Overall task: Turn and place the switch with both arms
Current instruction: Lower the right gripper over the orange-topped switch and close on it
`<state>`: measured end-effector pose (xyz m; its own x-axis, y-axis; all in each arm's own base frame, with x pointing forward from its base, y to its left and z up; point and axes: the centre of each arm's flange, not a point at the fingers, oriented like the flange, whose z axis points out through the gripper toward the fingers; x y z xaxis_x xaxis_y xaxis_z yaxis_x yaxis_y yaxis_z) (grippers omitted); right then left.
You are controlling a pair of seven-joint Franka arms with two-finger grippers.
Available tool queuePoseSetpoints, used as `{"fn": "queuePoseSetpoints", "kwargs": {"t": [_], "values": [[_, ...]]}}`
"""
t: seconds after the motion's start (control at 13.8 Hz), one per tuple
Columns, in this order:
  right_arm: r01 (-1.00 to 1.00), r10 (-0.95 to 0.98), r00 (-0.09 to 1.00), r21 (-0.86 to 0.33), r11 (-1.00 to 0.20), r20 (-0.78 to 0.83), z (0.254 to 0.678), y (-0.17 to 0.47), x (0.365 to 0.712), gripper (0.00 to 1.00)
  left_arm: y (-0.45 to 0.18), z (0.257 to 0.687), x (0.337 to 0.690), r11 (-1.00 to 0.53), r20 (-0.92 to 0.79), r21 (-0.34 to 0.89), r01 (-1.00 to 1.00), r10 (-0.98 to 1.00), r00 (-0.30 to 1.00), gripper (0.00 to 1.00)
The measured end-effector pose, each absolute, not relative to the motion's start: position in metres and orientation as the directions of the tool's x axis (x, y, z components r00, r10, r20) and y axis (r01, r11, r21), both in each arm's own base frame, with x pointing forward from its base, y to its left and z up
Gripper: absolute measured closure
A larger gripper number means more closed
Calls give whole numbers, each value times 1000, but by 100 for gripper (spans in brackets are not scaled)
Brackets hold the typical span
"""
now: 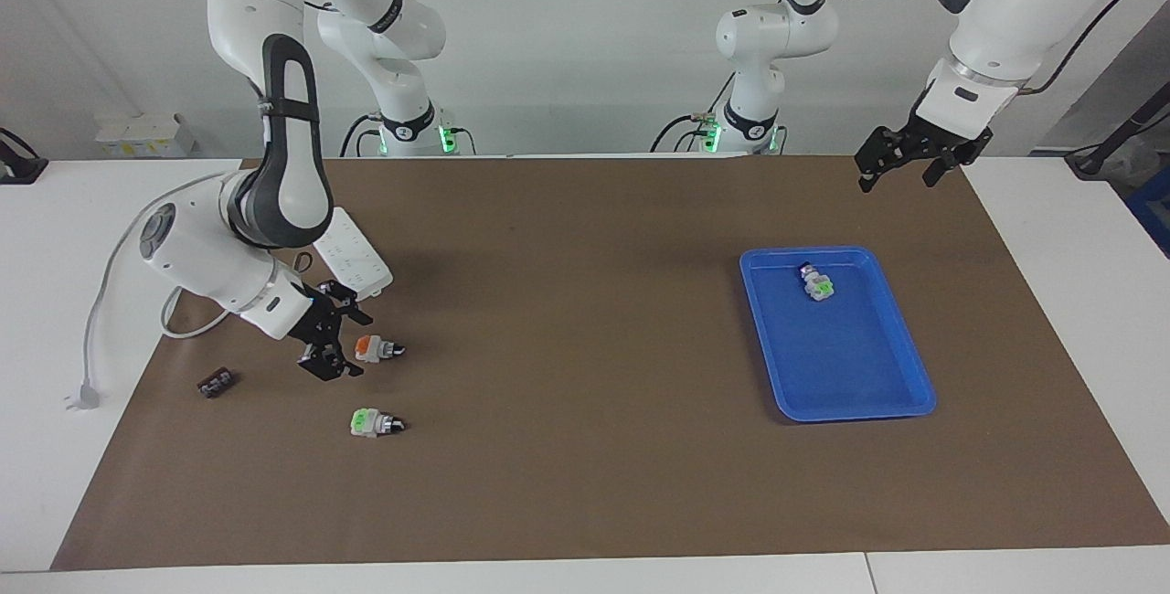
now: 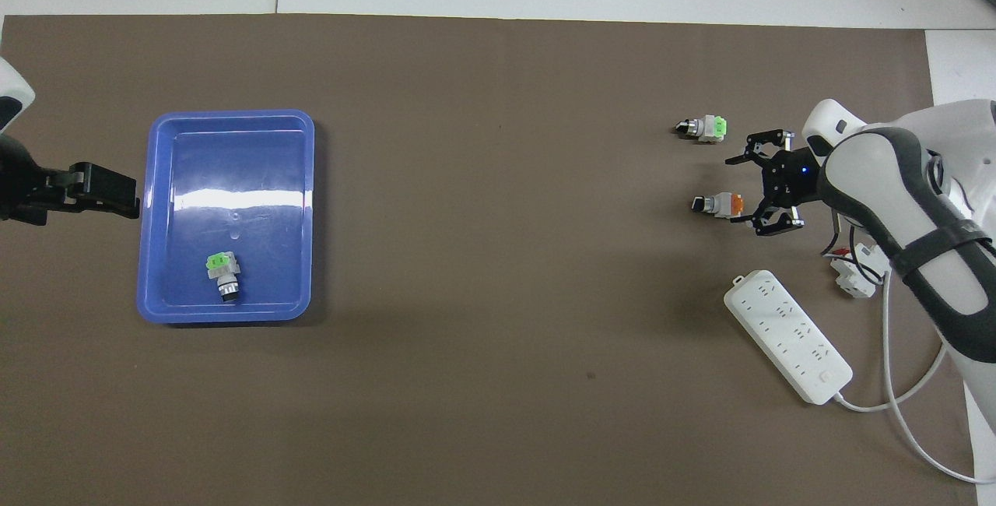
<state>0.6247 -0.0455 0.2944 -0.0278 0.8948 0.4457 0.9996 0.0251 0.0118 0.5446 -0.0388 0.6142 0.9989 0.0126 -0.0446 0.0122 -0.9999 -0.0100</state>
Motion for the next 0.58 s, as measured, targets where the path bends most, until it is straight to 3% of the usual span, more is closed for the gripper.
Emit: {"fn": "queuePoseSetpoints", "kwargs": {"t": [0.58], "values": [[999,888,-41,4,44,459,261,-49,617,8,-39,611,546,-1000,-37,-9,12,12,999,0]]}}
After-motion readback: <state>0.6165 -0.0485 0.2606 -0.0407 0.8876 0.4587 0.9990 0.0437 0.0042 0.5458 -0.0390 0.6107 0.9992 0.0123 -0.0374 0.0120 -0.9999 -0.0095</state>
